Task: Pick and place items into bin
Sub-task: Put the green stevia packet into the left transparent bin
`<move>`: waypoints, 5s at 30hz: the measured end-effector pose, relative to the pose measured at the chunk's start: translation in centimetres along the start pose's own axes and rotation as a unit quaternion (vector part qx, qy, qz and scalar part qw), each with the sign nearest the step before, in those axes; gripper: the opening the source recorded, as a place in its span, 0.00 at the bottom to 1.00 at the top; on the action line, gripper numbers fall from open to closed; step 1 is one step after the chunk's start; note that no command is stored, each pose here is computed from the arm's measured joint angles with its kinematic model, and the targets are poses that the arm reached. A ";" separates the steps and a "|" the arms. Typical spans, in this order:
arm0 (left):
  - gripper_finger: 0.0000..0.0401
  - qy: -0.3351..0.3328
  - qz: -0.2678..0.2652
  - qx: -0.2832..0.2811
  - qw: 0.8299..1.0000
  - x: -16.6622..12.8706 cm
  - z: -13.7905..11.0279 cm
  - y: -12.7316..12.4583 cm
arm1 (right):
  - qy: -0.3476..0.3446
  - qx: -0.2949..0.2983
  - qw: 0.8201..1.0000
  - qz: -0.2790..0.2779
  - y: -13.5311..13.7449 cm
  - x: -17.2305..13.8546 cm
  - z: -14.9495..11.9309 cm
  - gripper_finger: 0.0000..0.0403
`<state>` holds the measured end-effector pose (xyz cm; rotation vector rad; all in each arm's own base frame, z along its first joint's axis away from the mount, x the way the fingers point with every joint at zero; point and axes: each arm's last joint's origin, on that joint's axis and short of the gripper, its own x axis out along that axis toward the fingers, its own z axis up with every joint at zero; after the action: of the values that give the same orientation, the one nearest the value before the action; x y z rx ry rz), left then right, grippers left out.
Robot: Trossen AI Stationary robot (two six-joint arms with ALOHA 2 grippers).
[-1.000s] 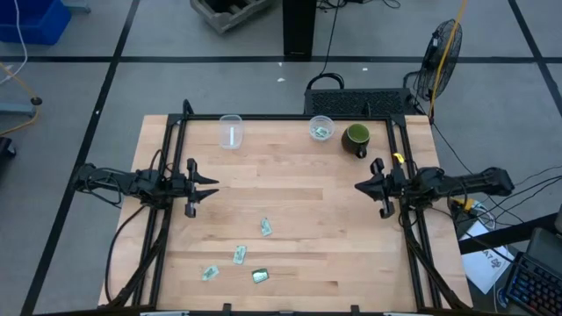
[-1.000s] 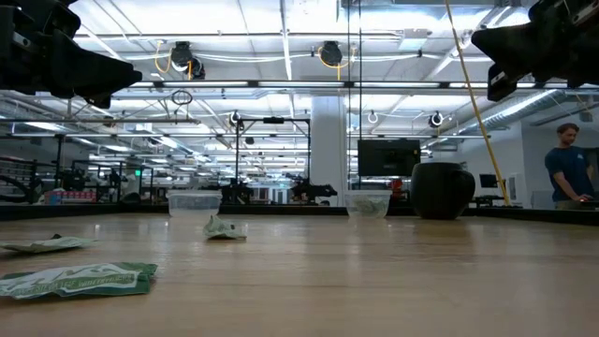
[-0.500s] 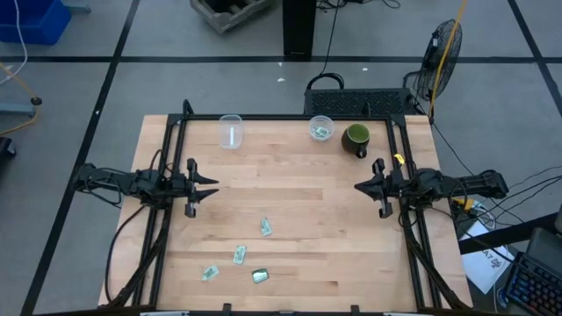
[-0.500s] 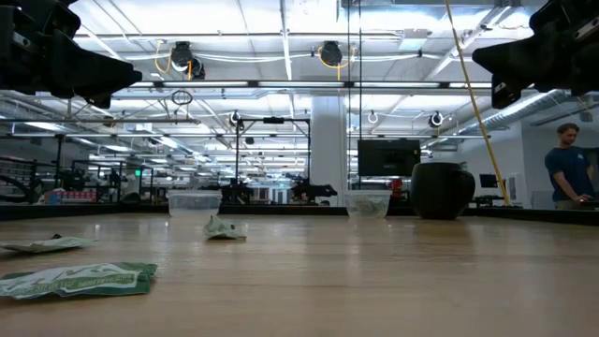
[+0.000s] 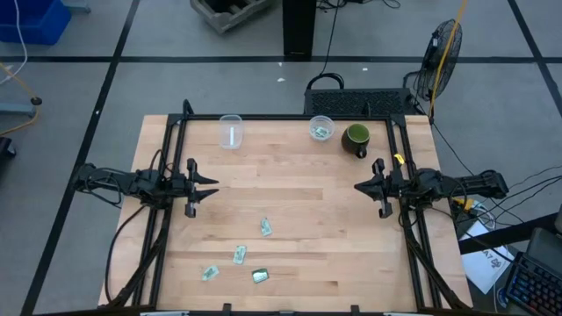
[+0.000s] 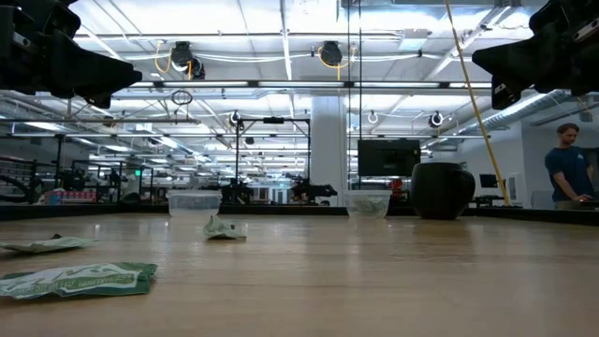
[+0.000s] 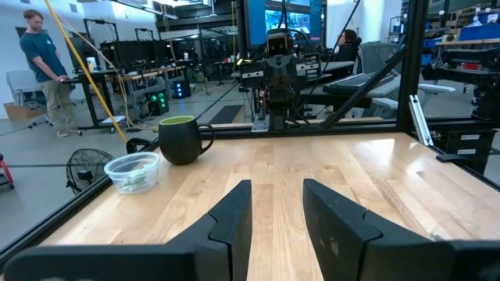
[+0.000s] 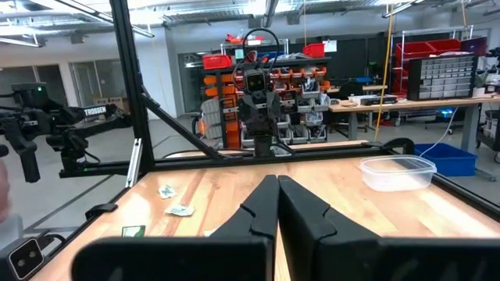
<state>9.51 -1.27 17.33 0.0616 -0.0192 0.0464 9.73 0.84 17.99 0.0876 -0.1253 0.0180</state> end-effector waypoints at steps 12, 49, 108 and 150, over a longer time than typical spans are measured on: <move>0.30 0.000 0.000 0.000 1.000 0.0 0.0 0.0 | 0.000 0.000 1.000 0.000 0.0 0.0 0.0 0.01; 0.30 0.004 -0.031 -0.140 0.990 4.3 2.4 -1.1 | 0.004 0.000 1.000 0.000 0.0 0.0 -0.1 0.01; 0.62 0.426 -0.083 -0.330 0.838 19.5 -6.7 -4.1 | 0.004 -0.004 1.000 0.000 0.0 0.0 -0.1 0.01; 0.05 0.318 -0.073 -0.271 0.905 19.0 -2.3 4.5 | 0.004 -0.004 1.000 0.000 0.0 0.0 -0.1 0.01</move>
<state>28.29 4.25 15.73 -0.5134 0.6282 -0.0924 9.74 0.84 17.91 0.0795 -0.1173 0.0173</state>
